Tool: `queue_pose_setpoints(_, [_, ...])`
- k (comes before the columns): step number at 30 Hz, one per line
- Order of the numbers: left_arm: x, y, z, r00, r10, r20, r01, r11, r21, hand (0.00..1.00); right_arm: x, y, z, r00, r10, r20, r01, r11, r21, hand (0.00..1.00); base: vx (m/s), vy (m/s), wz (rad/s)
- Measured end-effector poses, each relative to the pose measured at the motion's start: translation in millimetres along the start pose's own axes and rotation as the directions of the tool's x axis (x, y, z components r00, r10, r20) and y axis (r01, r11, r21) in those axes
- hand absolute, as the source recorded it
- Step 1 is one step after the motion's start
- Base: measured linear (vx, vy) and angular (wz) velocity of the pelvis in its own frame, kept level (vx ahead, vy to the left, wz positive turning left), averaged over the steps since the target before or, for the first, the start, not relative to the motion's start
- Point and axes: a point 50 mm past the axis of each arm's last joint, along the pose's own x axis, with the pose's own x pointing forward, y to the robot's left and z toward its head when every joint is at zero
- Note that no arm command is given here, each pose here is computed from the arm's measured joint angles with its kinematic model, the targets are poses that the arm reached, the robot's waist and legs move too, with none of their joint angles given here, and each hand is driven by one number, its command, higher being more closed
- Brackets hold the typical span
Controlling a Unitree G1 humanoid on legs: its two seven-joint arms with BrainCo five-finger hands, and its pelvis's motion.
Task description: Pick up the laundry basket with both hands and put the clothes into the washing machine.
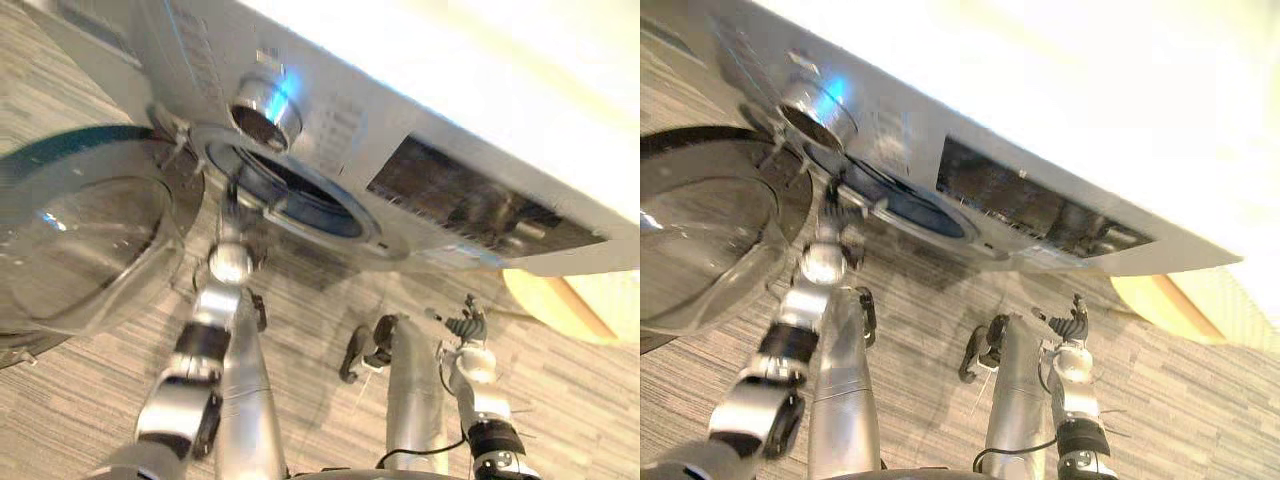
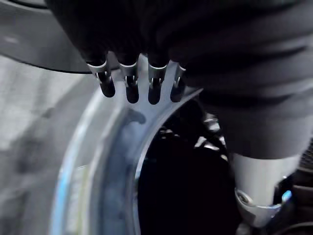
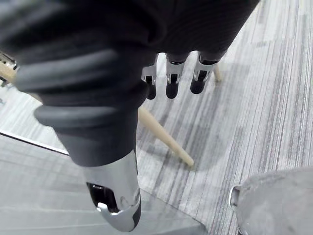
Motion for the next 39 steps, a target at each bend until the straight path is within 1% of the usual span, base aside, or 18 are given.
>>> queue_pose_setpoints(1, [-11.3,-4.7,-31.1,0.994,-0.019,-0.107,0.017,1.0,-0.017,0.0,-2.1,-1.9,-11.3,0.999,0.007,-0.035,-0.008,1.0,-0.03,0.0,0.15,0.046,-0.13])
queue_pose_setpoints(4, [-32.6,-2.6,-80.1,0.96,-0.013,-0.279,0.002,0.999,-0.04,0.0,-9.1,-4.7,-35.8,0.993,0.019,-0.115,-0.027,0.997,-0.072,0.0,0.14,0.069,-0.23])
queue_pose_setpoints(8, [-50.6,3.3,-116.9,0.909,0.007,-0.417,-0.019,1.0,-0.024,0.0,-15.6,-7.0,-56.8,0.983,0.028,-0.184,-0.051,0.991,-0.121,0.0,0.09,0.088,-0.35])
queue_pose_setpoints(11, [-60.3,6.4,-136.6,0.869,0.008,-0.495,-0.001,1.0,0.016,0.0,-19.7,-11.2,-81.1,0.957,0.03,-0.289,-0.082,0.982,-0.17,0.0,0.1,0.083,-0.44])
queue_pose_setpoints(13, [-60.1,8.2,-138.3,0.866,0.009,-0.501,0.012,0.999,0.04,0.0,-21.1,-15.1,-89.4,0.945,0.021,-0.326,-0.089,0.977,-0.194,0.0,0.08,0.053,-0.43])
queue_pose_setpoints(16, [-59.1,17.1,-139.9,0.865,0.016,-0.502,0.018,0.998,0.062,0.0,-14.7,-17.9,-87.0,0.941,0.021,-0.339,-0.1,0.971,-0.219,0.0,0.04,0.062,-0.58])
queue_pose_setpoints(19, [-50.7,24.9,-132.1,0.883,0.033,-0.467,0.003,0.997,0.077,0.0,-11.3,-19.2,-83.8,0.943,0.025,-0.331,-0.112,0.962,-0.249,0.0,-0.05,0.042,-0.25])
queue_pose_setpoints(21, [-45.8,24.8,-126.4,0.893,0.034,-0.448,-0.001,0.997,0.074,0.0,-10.5,-23.3,-85.0,0.942,0.021,-0.336,-0.12,0.953,-0.278,0.0,-0.1,0.068,-0.1])
queue_pose_setpoints(24, [-41.8,32.2,-121.7,0.901,0.061,-0.429,-0.033,0.997,0.074,0.0,-14.0,-21.8,-91.0,0.933,0.028,-0.359,-0.136,0.951,-0.279,0.0,-0.09,0.039,0.34])
queue_pose_setpoints(26, [-43.2,34.8,-121.9,0.902,0.084,-0.423,-0.057,0.995,0.077,0.0,-9.4,-20.7,-84.6,0.939,0.03,-0.343,-0.133,0.95,-0.282,0.0,-0.12,-0.001,0.12])
queue_pose_setpoints(28, [-39.5,22.5,-113.6,0.913,0.073,-0.401,-0.062,0.997,0.041,0.0,6.2,-19.2,-58.9,0.963,0.029,-0.267,-0.111,0.949,-0.297,0.0,-0.22,-0.042,0.41])
queue_pose_setpoints(29, [-37.2,19.7,-109.7,0.919,0.07,-0.389,-0.061,0.998,0.034,0.0,9.2,-20.6,-53.1,0.969,0.022,-0.248,-0.098,0.949,-0.3,0.0,-0.18,-0.025,0.78])
queue_pose_setpoints(31, [-38.4,3.6,-106.3,0.923,0.032,-0.383,-0.04,0.999,-0.014,0.0,14.4,-22.0,-42.3,0.977,0.013,-0.211,-0.078,0.95,-0.302,0.0,-0.27,-0.066,0.65])
queue_pose_setpoints(33, [-43.6,-8.5,-107.9,0.919,0.006,-0.393,-0.032,0.998,-0.059,0.0,10.9,-21.7,-42.2,0.981,0.011,-0.193,-0.063,0.961,-0.27,0.0,-0.25,-0.079,0.9])
queue_pose_setpoints(36, [-40.2,-11.8,-97.4,0.938,-0.004,-0.346,-0.022,0.997,-0.069,0.0,5.7,-16.3,-47.2,0.979,0.014,-0.202,-0.062,0.97,-0.235,0.0,-0.14,-0.083,0.74])
queue_pose_setpoints(39, [-43.4,-20.0,-95.6,0.942,-0.02,-0.335,-0.011,0.996,-0.09,0.0,0.8,-24.7,-55.5,0.977,-0.008,-0.215,-0.043,0.972,-0.231,0.0,-0.14,-0.021,0.38])
